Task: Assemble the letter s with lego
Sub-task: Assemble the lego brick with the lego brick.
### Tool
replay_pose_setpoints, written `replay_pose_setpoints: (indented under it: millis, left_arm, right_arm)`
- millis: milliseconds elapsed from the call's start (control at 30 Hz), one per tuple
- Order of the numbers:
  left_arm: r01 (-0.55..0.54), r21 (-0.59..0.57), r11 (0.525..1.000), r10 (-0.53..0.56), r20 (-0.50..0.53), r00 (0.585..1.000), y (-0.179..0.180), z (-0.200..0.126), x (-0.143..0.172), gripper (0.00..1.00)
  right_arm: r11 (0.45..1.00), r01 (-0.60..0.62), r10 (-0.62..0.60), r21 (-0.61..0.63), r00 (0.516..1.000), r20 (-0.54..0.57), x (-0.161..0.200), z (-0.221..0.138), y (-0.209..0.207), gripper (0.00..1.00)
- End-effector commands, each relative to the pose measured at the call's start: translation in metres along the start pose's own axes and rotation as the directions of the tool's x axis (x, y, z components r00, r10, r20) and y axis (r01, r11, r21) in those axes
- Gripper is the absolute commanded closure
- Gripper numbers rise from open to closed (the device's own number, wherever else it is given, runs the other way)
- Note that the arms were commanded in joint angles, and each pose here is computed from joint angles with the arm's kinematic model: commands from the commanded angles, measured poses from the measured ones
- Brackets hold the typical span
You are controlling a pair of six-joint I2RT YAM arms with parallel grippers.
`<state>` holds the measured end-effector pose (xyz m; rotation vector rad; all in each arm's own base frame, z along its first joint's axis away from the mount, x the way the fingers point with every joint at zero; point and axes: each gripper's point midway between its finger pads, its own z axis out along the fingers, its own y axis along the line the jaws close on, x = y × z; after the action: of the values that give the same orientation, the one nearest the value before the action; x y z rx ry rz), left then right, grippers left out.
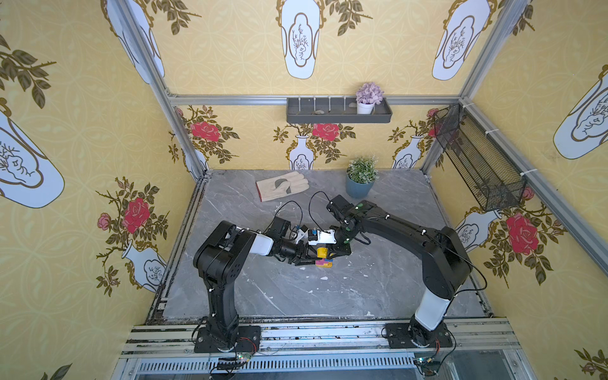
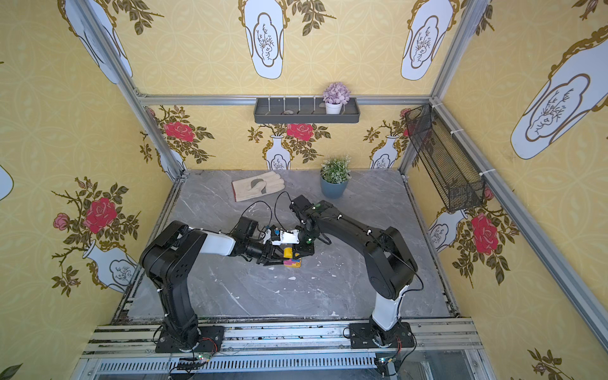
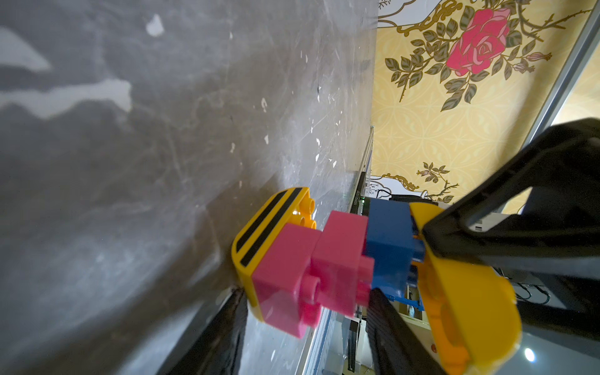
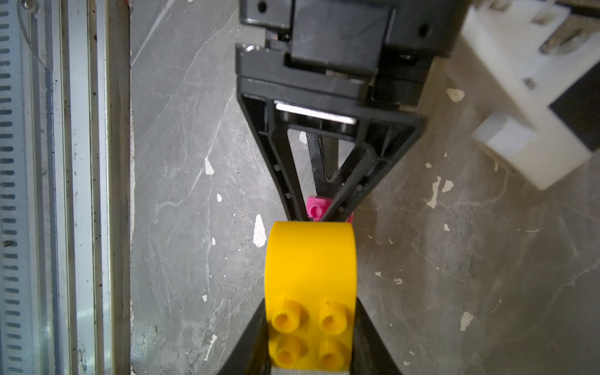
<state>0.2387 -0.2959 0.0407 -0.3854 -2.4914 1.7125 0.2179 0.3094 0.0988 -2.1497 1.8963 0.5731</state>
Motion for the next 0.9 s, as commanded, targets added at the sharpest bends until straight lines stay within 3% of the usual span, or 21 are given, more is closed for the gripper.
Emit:
replay_pose_setpoints:
  millis: [0, 867]
  left_arm:
    - [0.094, -0.194, 0.977, -0.09, 0.029, 0.995, 0.045, 0.0004, 0.01, 0.45]
    - [0.095, -0.197, 0.976, -0.092, 0.026, 0.995, 0.0467, 0.0014, 0.008, 0.45]
  right_arm:
    - [1.0, 0.015, -0.015, 0.02, 1.0, 0.006, -0.004, 0.0043, -0.0066, 0.7]
    - [1.0, 0.0, 0.0, 0.017, 1.0, -0.009, -0.0011, 0.013, -0.0051, 0.73]
